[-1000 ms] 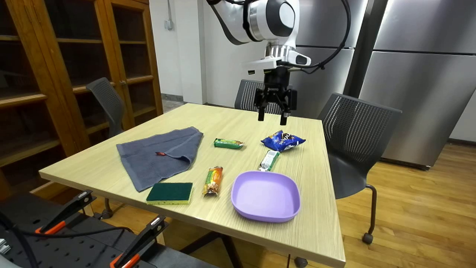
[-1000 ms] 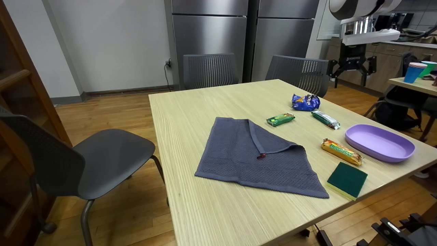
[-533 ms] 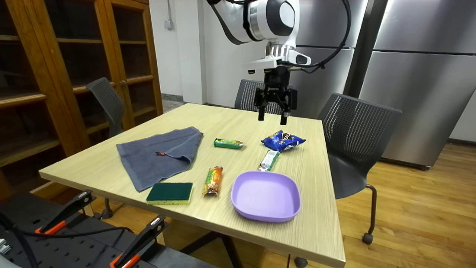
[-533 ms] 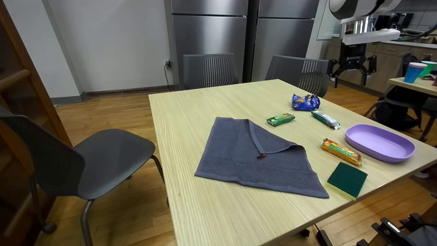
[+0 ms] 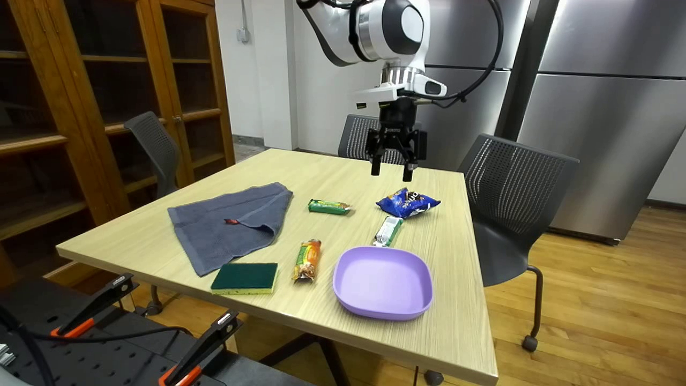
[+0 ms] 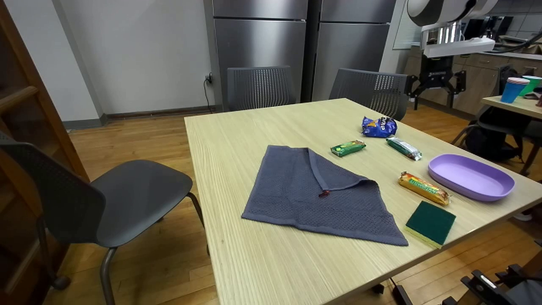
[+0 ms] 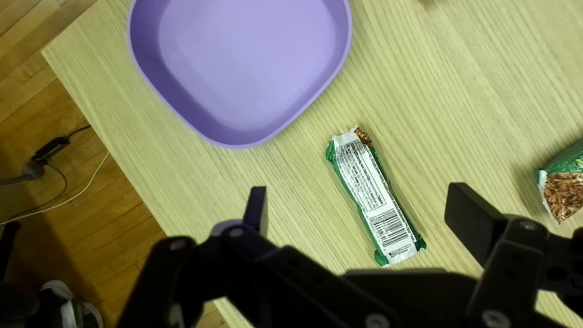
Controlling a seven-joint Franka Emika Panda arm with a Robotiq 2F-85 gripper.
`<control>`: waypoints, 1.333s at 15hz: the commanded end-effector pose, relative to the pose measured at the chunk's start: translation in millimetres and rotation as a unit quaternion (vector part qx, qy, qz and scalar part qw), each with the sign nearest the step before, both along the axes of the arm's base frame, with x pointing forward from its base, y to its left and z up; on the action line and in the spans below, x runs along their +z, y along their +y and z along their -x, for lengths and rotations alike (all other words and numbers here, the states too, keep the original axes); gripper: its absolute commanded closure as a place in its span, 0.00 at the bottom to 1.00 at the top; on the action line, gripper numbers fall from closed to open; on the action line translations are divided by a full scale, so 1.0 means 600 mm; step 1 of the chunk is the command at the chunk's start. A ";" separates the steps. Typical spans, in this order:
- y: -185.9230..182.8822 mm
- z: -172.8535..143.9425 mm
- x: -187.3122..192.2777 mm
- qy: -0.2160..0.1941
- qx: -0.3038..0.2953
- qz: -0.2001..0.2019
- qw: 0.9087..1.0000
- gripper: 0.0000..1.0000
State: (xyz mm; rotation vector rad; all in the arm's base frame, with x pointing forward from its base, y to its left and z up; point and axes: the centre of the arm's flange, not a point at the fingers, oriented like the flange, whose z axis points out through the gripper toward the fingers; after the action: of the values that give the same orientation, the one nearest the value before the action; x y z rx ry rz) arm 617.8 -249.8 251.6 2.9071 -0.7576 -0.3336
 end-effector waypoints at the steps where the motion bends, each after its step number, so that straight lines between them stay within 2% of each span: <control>1: 0.016 0.003 -0.011 -0.012 0.006 0.009 1.000 0.00; 13: 0.002 -0.015 -0.086 -0.055 0.071 0.054 0.994 0.00; 20: -0.021 0.000 -0.109 -0.060 0.136 0.042 0.988 0.00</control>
State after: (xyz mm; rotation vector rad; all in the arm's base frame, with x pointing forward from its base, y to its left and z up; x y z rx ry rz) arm 623.2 -254.4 187.8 2.8939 -0.4781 -0.1098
